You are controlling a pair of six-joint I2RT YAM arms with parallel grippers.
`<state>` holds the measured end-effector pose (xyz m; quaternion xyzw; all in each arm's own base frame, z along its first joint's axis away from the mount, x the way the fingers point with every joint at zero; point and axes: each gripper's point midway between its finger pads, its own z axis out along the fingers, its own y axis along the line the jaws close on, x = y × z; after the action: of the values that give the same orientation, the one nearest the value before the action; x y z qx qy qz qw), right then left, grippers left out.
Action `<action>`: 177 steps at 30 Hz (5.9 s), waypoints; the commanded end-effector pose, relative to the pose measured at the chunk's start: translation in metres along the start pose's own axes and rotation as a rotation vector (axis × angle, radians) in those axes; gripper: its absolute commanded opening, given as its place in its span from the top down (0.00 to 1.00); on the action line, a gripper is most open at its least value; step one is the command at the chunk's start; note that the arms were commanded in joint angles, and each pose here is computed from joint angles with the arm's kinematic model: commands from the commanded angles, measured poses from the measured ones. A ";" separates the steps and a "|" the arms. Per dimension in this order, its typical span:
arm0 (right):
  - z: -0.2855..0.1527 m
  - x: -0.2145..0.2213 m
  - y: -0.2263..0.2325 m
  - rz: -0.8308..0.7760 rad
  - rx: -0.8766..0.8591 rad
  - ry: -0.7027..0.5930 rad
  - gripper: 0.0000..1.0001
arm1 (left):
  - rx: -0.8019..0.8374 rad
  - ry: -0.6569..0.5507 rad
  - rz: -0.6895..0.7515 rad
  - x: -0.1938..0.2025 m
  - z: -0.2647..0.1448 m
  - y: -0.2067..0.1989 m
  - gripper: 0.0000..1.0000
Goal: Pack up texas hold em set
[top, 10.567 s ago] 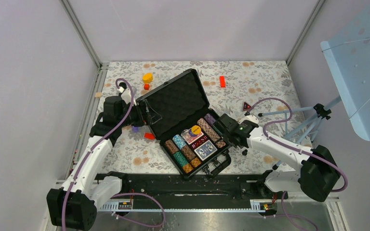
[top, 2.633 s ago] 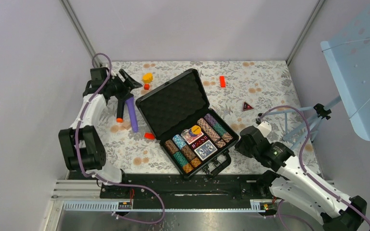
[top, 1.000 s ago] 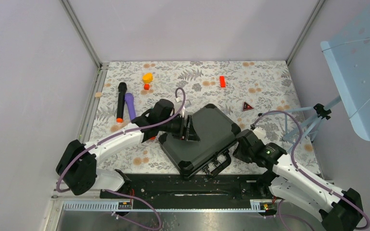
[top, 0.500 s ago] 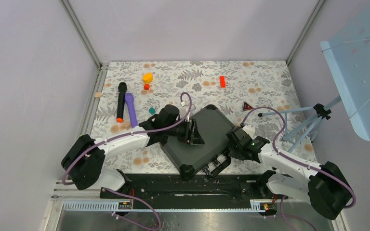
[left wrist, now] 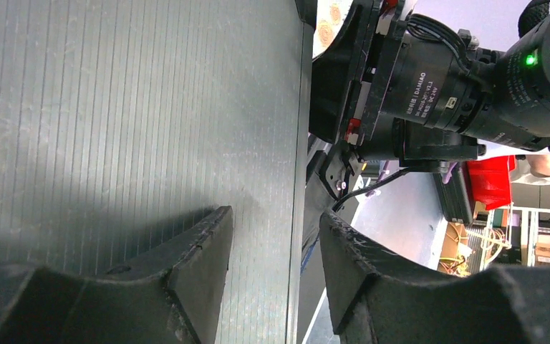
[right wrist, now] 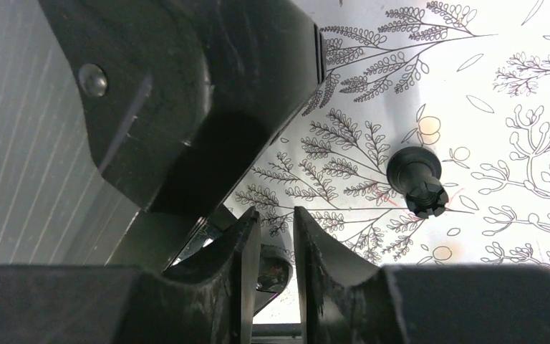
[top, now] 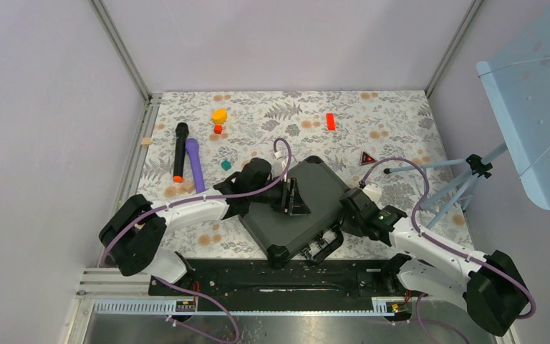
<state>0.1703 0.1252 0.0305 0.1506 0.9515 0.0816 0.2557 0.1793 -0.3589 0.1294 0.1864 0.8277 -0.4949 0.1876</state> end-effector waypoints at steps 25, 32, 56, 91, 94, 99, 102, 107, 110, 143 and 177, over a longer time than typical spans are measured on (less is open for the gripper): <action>0.004 -0.018 0.013 -0.010 -0.007 -0.065 0.69 | -0.237 0.066 0.020 0.010 -0.028 0.022 0.48; 0.026 -0.024 0.036 -0.059 -0.042 -0.068 0.70 | -0.256 0.067 0.023 0.012 -0.032 0.025 0.48; 0.012 -0.057 0.090 -0.135 -0.238 -0.164 0.69 | -0.327 -0.076 0.107 -0.030 -0.067 0.012 0.46; -0.049 -0.104 0.180 -0.012 -0.566 -0.218 0.66 | -0.428 -0.233 0.116 -0.052 -0.139 0.022 0.43; -0.056 -0.109 0.194 -0.003 -0.611 -0.219 0.66 | -0.473 -0.262 0.122 -0.060 -0.152 0.023 0.42; -0.069 -0.122 0.216 0.015 -0.668 -0.222 0.66 | -0.580 -0.369 0.117 -0.076 -0.187 0.023 0.29; -0.076 -0.129 0.229 0.015 -0.692 -0.216 0.66 | -0.651 -0.439 0.105 -0.084 -0.209 0.027 0.22; -0.080 -0.137 0.250 0.005 -0.721 -0.192 0.66 | -0.725 -0.504 0.051 -0.088 -0.232 0.043 0.19; -0.079 -0.140 0.261 -0.011 -0.728 -0.176 0.66 | -0.729 -0.519 0.016 -0.087 -0.237 0.051 0.18; -0.064 -0.050 0.053 -0.036 -0.288 -0.162 0.64 | -0.273 -0.108 0.128 -0.025 -0.069 0.005 0.41; -0.008 0.006 0.048 0.030 -0.261 0.041 0.78 | -0.456 0.179 -0.091 0.113 -0.015 0.108 0.53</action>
<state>0.1675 0.1731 0.0526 0.1138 0.9314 0.2317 0.2566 0.1967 -0.3601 0.1196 0.1502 0.8282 -0.4507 0.2974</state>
